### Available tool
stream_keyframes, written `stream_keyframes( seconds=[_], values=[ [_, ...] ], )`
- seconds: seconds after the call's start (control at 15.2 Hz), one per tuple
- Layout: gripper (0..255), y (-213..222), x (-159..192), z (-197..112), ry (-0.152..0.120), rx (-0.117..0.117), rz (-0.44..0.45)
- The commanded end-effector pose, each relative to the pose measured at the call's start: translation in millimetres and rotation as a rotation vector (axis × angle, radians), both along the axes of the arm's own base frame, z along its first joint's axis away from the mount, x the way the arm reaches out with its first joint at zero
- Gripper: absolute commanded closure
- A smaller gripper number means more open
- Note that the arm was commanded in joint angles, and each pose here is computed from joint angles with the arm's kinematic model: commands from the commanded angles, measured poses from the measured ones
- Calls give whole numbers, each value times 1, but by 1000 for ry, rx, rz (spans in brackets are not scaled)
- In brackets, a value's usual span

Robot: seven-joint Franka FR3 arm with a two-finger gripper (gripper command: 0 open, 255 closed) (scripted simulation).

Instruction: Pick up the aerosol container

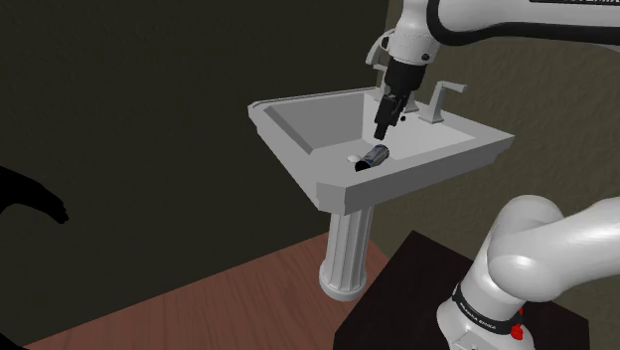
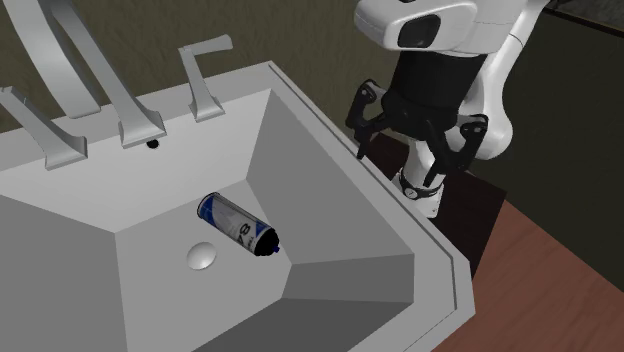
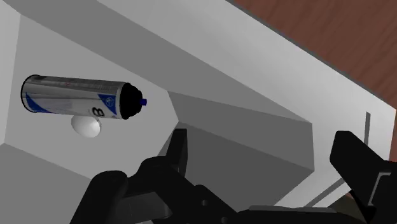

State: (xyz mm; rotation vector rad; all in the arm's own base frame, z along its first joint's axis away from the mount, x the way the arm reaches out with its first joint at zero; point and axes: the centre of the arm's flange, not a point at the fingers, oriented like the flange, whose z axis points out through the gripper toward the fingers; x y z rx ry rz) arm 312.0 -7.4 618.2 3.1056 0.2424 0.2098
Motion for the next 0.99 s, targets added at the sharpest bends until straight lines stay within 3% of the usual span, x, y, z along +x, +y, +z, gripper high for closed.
stream_keyframes(
  seconds=[0.0,0.46,0.92],
  values=[
    [0,0,0,0,0,0,0],
    [0,-84,19,-47,66,3,344],
    [0,-157,61,-97,132,6,688]
  ],
)
